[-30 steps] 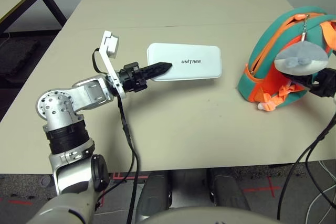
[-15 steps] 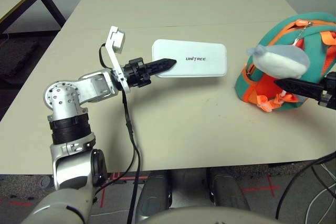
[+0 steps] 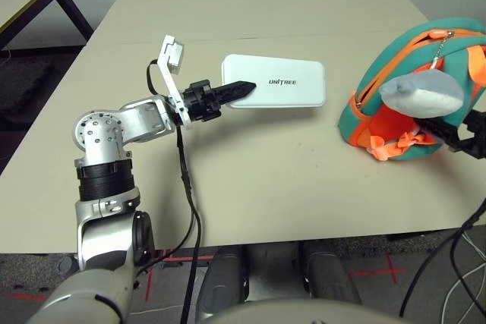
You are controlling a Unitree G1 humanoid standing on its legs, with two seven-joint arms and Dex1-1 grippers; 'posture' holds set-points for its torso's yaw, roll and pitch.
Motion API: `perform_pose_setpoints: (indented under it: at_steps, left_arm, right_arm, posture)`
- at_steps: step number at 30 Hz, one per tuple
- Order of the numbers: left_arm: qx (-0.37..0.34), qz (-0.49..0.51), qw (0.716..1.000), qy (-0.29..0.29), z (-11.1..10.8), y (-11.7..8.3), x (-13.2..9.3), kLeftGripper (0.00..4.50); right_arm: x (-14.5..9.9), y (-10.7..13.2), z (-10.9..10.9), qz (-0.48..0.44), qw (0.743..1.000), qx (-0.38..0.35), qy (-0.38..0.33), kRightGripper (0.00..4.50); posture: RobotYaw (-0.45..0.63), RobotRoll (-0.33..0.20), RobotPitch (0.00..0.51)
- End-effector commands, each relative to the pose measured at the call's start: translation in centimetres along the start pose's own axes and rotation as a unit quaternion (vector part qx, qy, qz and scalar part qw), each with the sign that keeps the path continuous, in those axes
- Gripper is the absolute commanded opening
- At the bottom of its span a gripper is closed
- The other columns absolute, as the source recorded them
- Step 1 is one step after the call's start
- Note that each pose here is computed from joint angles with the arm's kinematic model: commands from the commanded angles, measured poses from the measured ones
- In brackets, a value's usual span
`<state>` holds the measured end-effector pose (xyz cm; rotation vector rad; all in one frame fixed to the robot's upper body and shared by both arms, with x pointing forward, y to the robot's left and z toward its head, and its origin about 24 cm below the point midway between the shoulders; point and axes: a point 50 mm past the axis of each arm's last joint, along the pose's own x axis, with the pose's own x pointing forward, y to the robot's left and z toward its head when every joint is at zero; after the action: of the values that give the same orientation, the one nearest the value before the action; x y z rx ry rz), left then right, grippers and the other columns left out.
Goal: Put the pencil case into the backpack and zip it.
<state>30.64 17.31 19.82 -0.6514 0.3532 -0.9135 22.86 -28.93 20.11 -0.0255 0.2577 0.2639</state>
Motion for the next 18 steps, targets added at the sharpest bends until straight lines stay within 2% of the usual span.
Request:
perform_pose_setpoints:
  at_steps: [1,12,15,18]
  left_arm:
    - [0.009,-0.002,1.0,-0.009,0.8,0.1,0.2,1.41]
    - [0.015,0.002,1.0,-0.001,3.7,1.3,0.2,1.41]
    - [0.013,0.007,1.0,-0.001,4.0,1.8,-0.1,1.41]
    - [0.011,0.014,1.0,0.001,4.2,2.2,-0.4,1.41]
  right_arm:
    - [-0.8,0.6,0.3,0.008,1.0,0.009,-0.008,4.5]
    - [-5.2,1.1,1.7,-0.022,1.0,0.006,-0.018,4.5]
    - [-5.5,1.0,1.5,-0.04,0.999,0.001,-0.022,4.5]
    - [-4.8,1.3,0.5,-0.045,0.999,0.011,-0.027,4.5]
  posture:
    - [-0.1,0.0,0.066]
    - [-0.24,0.0,0.005]
    - [-0.26,0.0,0.0]
    - [-0.28,0.0,0.0]
